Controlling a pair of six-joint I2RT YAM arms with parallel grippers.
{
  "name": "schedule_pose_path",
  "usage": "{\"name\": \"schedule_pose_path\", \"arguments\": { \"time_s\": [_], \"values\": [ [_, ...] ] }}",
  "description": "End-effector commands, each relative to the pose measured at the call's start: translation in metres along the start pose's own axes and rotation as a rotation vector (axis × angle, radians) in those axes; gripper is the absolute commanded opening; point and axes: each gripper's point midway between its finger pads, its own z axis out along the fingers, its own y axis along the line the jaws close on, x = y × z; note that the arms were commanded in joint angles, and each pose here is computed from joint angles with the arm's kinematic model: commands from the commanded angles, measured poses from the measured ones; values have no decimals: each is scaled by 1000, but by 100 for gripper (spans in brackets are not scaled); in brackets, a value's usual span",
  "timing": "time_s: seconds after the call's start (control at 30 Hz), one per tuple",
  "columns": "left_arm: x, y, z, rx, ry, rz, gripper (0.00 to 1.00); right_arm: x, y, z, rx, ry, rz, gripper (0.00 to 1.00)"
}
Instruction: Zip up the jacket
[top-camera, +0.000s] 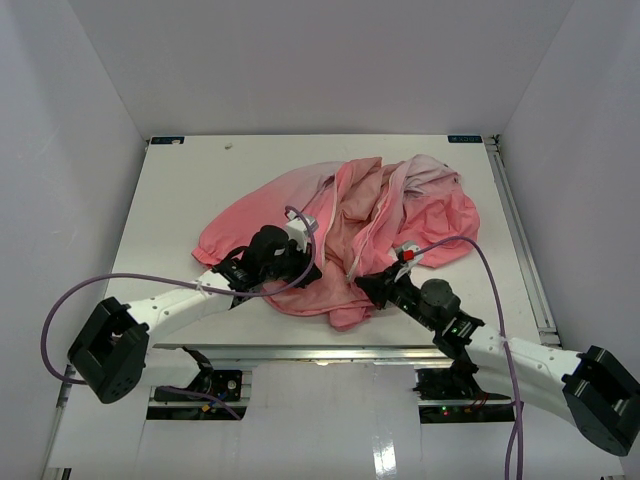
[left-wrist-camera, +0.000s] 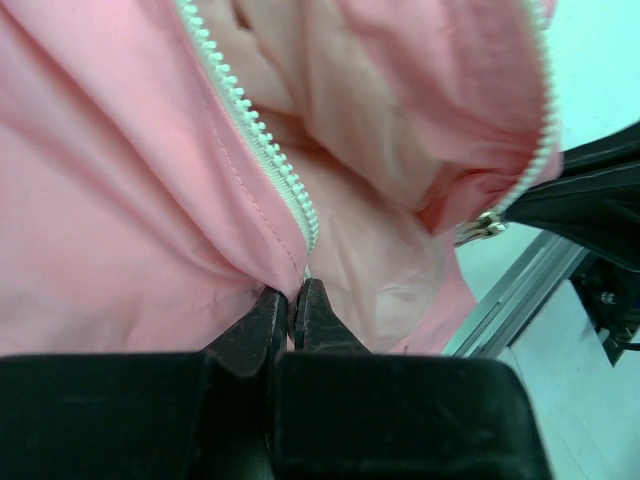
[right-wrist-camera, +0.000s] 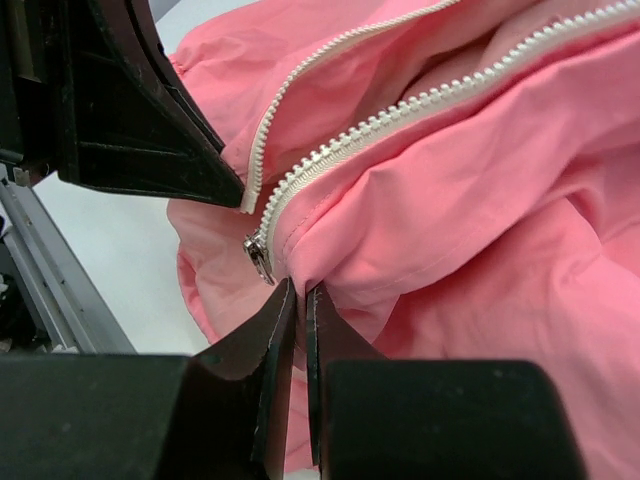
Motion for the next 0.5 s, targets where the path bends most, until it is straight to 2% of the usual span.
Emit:
{"name": "schedule_pose_path", "arguments": {
  "time_s": [0.0,0.33,0.47],
  "values": [
    [-43,-30,-14,153,-203,108,0,-40,31,11,-141,-89,-59,8],
    [-57,-54,-43,281,-374,200,0,-36,45,14,-221,-62,-76,8],
    [-56,-57,-47,301,-397,212,0,-33,51,15,-255,-55,-70,8]
  ]
}}
